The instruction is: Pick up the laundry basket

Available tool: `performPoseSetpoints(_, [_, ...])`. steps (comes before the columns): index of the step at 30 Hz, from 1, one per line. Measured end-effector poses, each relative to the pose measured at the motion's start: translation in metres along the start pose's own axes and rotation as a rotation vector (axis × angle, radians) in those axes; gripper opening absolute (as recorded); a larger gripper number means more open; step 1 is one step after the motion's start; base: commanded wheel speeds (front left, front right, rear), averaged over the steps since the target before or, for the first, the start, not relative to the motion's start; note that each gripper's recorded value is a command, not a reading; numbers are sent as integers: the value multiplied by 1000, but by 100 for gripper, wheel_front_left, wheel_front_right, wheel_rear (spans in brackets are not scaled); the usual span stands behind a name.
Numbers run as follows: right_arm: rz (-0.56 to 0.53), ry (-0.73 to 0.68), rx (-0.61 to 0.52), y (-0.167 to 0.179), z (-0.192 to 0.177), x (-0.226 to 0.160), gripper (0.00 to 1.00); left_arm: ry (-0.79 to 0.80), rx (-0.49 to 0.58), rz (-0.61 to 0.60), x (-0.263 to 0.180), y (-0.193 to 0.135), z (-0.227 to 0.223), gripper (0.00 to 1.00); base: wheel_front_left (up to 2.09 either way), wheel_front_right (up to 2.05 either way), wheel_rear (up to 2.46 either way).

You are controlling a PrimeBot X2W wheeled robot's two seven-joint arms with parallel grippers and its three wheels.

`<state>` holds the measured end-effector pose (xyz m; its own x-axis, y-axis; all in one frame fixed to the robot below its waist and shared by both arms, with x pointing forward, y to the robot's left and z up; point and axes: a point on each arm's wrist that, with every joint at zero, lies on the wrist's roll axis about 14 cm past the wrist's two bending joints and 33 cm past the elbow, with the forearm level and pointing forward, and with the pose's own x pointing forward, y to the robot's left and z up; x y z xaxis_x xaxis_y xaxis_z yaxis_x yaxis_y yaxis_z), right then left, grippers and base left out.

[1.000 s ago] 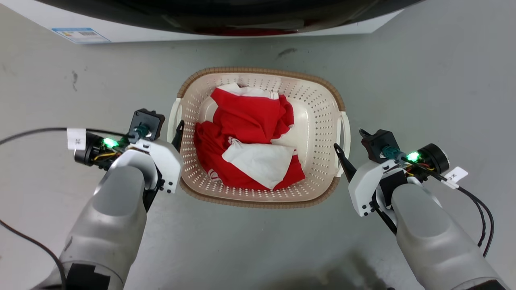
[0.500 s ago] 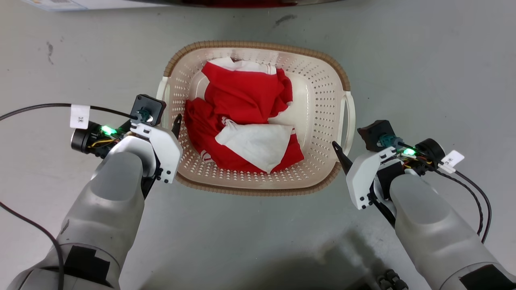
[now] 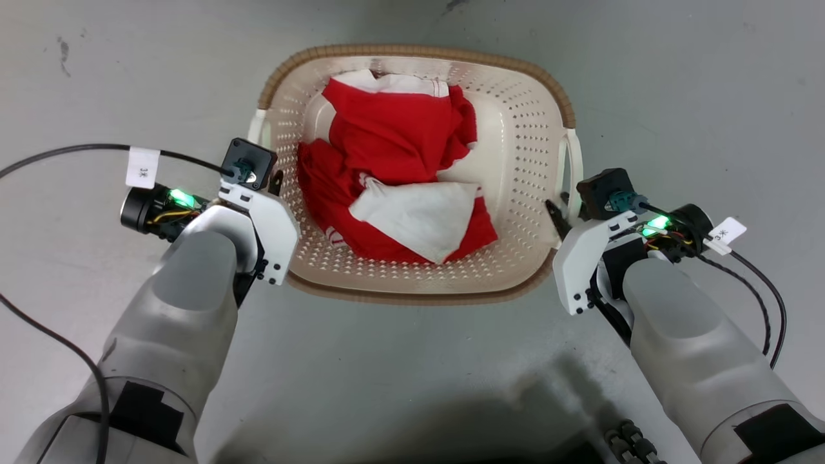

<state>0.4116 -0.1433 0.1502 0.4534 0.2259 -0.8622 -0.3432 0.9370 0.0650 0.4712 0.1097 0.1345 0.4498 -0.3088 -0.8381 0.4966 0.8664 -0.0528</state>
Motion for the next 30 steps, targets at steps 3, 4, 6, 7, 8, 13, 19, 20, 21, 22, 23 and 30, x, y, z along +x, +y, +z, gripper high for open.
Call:
performPoseSetpoints(3, [-3,-7,0,0,4,-3,0,-10,-6,0,-4,-2,5,0,0,0,0])
performPoseSetpoints(4, [-5,-10,-2,-1,6,-5,0,-16,-11,3,-7,-1,7,0,0,0,0])
performPoseSetpoints(6, [-7,-16,-8,0,10,-10,0,-21,-20,4,-14,-4,8,0,0,0,0])
performPoseSetpoints(7, [-10,-18,-11,0,12,-13,0,-21,-27,6,-18,-5,8,0,0,0,0])
performPoseSetpoints(8, [-11,-20,-14,0,12,-17,0,-20,-32,7,-22,-6,8,0,0,0,0])
performPoseSetpoints(13, [-18,-15,-20,5,13,-39,0,-2,-68,10,-51,-18,6,0,0,0,0])
performPoseSetpoints(19, [-20,-9,-28,17,14,-70,0,9,-92,28,-91,-28,4,0,0,0,0])
performPoseSetpoints(20, [-20,-9,-33,19,15,-76,0,9,-98,31,-98,-30,3,0,0,0,0])
performPoseSetpoints(21, [-20,-12,-39,20,16,-81,0,8,-102,34,-105,-31,3,0,0,0,0])
performPoseSetpoints(22, [-21,-18,-46,22,18,-86,0,6,-104,37,-111,-33,4,0,0,0,0])
performPoseSetpoints(23, [-23,-24,-54,23,21,-91,0,1,-109,41,-118,-34,4,0,0,0,0])
performPoseSetpoints(30, [-25,-41,-78,38,16,-125,0,4,-127,51,-160,-51,-5,0,0,0,0])
